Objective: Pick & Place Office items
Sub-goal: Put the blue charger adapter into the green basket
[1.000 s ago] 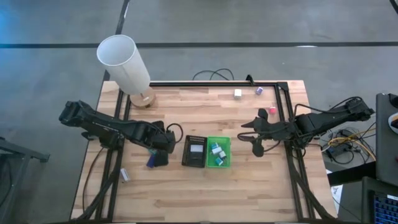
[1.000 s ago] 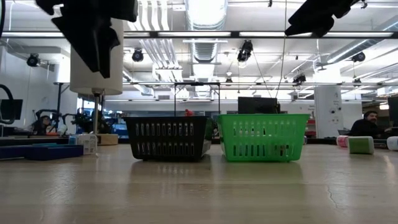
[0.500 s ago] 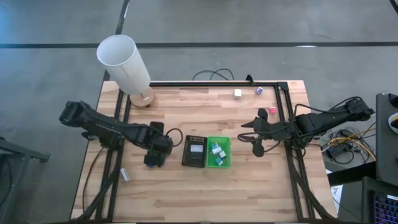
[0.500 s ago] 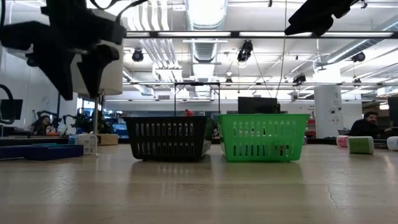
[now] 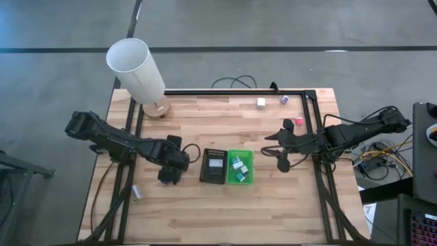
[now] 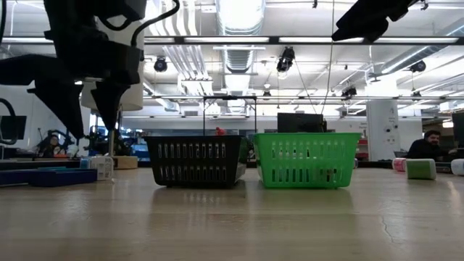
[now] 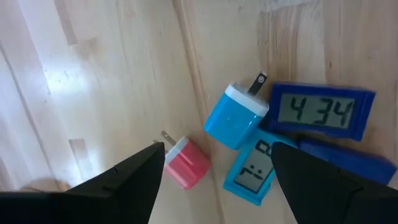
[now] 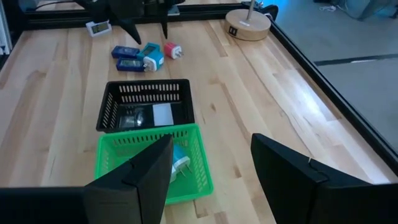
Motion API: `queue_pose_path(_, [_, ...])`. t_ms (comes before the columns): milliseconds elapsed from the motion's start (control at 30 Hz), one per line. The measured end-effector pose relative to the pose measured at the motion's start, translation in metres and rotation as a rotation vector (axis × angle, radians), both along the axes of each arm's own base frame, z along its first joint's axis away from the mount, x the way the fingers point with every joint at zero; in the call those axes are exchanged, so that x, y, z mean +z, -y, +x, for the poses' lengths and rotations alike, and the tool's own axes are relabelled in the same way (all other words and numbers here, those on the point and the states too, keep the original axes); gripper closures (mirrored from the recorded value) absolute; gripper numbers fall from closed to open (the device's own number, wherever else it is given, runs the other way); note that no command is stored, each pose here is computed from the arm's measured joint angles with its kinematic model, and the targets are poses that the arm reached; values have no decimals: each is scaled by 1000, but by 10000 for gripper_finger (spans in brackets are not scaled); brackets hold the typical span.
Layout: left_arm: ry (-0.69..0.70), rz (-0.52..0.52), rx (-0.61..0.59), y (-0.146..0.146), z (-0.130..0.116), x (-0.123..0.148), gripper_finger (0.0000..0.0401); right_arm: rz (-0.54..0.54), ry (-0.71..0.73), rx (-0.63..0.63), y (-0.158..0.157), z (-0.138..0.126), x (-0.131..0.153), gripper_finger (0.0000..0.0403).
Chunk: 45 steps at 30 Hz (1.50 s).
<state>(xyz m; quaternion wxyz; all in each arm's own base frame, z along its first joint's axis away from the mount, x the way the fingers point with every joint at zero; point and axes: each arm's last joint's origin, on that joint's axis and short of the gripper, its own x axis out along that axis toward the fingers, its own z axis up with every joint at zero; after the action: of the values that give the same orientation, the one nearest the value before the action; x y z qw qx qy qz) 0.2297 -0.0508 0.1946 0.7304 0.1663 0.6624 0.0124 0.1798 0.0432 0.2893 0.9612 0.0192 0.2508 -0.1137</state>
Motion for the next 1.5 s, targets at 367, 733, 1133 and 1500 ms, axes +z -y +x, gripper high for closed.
queue_pose_path(367, [2,21,-107,-1,-3,-16,98,-10,-3,6,0,0,0,187])
queue_pose_path(733, [39,17,-124,0,0,-18,98,-11,-3,6,0,0,0,187])
queue_pose_path(1133, [71,19,-137,0,3,-18,98,-11,-3,6,0,0,0,187])
queue_pose_path(1500, [44,-22,-112,0,-3,-26,98,-12,-3,7,0,0,0,187])
